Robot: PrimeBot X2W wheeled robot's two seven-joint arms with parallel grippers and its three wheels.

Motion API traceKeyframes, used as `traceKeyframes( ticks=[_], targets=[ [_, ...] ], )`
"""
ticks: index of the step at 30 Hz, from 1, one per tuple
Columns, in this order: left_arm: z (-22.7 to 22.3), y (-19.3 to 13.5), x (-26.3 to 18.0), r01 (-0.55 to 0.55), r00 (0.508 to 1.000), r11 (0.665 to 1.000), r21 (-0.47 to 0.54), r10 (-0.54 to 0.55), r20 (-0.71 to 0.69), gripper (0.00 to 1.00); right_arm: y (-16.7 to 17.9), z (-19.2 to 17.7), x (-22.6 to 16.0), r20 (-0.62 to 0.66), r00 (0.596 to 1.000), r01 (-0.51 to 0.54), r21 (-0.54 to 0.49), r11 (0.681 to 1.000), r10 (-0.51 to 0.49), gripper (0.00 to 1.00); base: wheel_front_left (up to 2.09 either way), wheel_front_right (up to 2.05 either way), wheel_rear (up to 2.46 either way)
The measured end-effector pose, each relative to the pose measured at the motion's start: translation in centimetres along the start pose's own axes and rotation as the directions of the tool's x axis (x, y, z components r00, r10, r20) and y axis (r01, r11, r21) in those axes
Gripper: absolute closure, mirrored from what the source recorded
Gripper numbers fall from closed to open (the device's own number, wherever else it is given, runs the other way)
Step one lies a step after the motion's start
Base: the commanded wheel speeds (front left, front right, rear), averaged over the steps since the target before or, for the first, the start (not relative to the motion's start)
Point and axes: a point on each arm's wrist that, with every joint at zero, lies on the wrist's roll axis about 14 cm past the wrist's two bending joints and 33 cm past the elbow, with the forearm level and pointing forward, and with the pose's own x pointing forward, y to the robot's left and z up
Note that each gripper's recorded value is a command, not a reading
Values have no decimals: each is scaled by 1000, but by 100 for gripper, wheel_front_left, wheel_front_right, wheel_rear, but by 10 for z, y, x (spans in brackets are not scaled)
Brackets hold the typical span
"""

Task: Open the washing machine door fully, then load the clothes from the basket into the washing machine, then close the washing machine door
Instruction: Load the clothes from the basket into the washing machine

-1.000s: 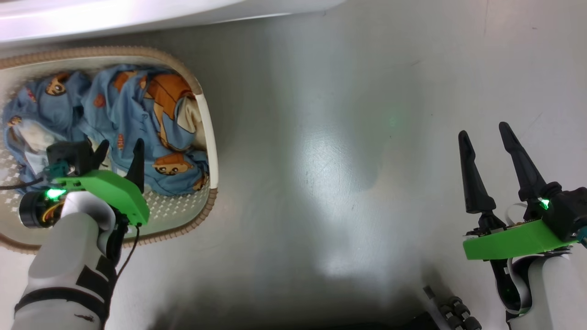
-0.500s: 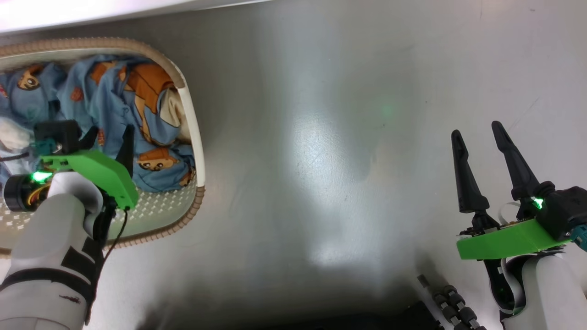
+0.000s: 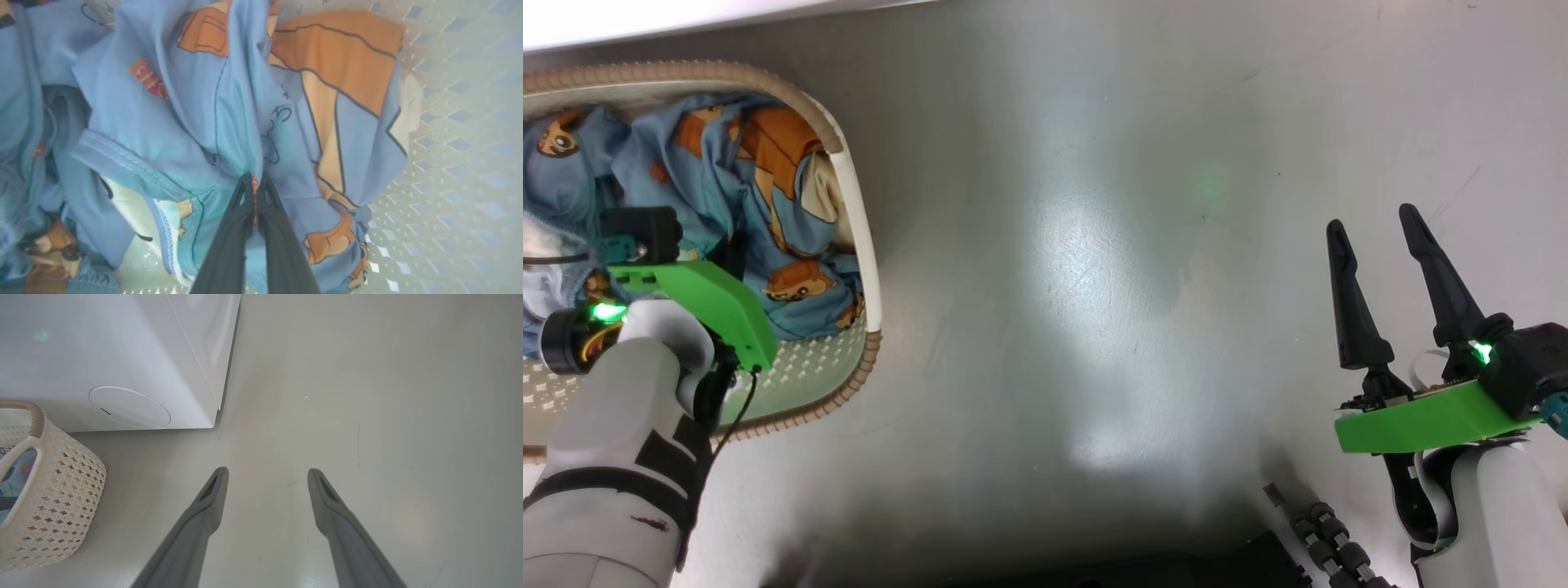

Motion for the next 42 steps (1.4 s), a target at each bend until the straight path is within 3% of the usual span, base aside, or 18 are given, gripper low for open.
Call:
traceKeyframes(
  ticks=[10, 22, 27, 33, 42],
  targets=[
    [14, -1, -6, 3, 998, 1000, -9, -3, 65, 100, 1, 7, 0, 18, 1000, -2, 2, 1000, 2, 0, 0, 0, 0],
    [58, -12, -43, 35, 970, 999, -27, -27, 242, 100, 9, 52, -3, 121, 992, -24, -6, 1000, 24, 0, 0, 0, 0],
    [94, -16, -72, 59, 924, 997, -45, -38, 380, 100, 13, 72, -9, 163, 986, -37, -11, 999, 38, 0, 0, 0, 0],
    [97, -14, -108, 47, 889, 997, -68, -10, 457, 100, 15, 92, -20, 201, 978, -48, -27, 999, 52, 0, 0, 0, 0],
    [123, -21, -187, 29, 768, 997, -71, 23, 640, 100, 21, 119, -55, 253, 965, -60, -20, 998, 63, 0, 0, 0, 0]
  ],
)
